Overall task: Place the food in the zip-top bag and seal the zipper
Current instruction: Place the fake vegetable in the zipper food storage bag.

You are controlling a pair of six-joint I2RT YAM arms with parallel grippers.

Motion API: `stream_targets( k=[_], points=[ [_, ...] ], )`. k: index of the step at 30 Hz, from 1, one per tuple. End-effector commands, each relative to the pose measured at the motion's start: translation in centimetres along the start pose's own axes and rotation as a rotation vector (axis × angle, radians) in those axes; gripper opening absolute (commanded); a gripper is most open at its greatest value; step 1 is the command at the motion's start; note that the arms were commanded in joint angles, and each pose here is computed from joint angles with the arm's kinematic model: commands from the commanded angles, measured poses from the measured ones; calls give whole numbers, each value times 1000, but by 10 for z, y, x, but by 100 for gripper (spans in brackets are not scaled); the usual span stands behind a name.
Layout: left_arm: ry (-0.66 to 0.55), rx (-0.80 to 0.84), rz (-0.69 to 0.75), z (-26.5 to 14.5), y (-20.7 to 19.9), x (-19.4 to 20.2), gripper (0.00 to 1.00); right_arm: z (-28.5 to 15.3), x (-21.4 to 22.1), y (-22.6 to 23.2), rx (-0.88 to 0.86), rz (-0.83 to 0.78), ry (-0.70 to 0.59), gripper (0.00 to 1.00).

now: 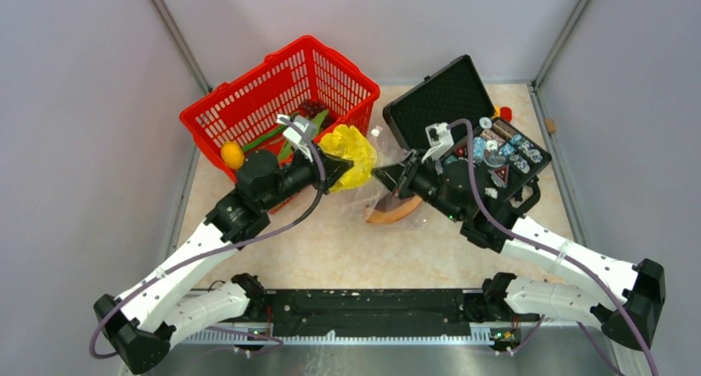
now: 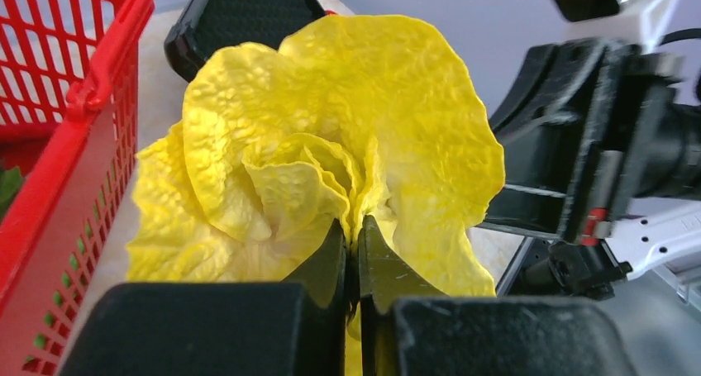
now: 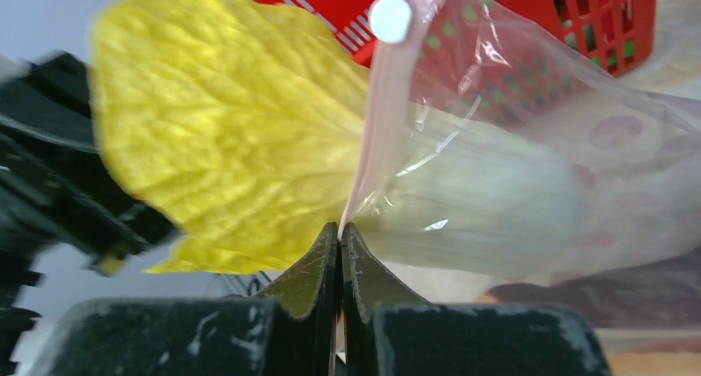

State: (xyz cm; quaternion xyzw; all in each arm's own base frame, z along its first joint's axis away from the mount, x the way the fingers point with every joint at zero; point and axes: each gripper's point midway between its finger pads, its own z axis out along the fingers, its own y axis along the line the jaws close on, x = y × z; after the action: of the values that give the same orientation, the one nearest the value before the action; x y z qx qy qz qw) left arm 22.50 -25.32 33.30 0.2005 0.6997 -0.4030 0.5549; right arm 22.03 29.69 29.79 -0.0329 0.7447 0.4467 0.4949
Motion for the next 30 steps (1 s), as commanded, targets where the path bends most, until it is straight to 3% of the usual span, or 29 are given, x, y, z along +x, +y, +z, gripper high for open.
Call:
stream_targets(
  k=[1,8,13,15,17,18,19,20,21,24,27,30],
  points=[
    [-99,8,-49,18,-4,-9,0,0,-39,38,-142,183,-139,0],
    [-223,-87,-15,16,-5,-5,0,-4,-65,64,-253,333,-217,0],
    [-168,-49,67,21,-21,4,0,-4,-76,71,-277,348,-249,0],
    [-92,-29,128,25,-22,18,0,-5,-80,71,-279,343,-266,0],
    [27,8,181,27,-26,37,14,-6,-83,68,-261,332,-281,0],
    [95,-17,184,26,-21,46,26,-7,-83,65,-248,327,-286,0],
    [143,-40,183,23,-18,49,54,-7,-82,63,-236,316,-289,0],
    [173,-57,184,18,-17,48,72,-7,-82,60,-222,301,-292,0],
    [168,-70,187,12,-16,42,80,-7,-81,56,-204,285,-290,0],
    [24,-77,184,-9,-21,3,98,-7,-77,44,-149,251,-288,0],
    [-121,-90,177,-33,-26,-37,99,-7,-75,36,-103,220,-287,0],
    [-108,-196,173,-46,-8,-41,99,-9,-78,33,-86,195,-295,0]
  ],
)
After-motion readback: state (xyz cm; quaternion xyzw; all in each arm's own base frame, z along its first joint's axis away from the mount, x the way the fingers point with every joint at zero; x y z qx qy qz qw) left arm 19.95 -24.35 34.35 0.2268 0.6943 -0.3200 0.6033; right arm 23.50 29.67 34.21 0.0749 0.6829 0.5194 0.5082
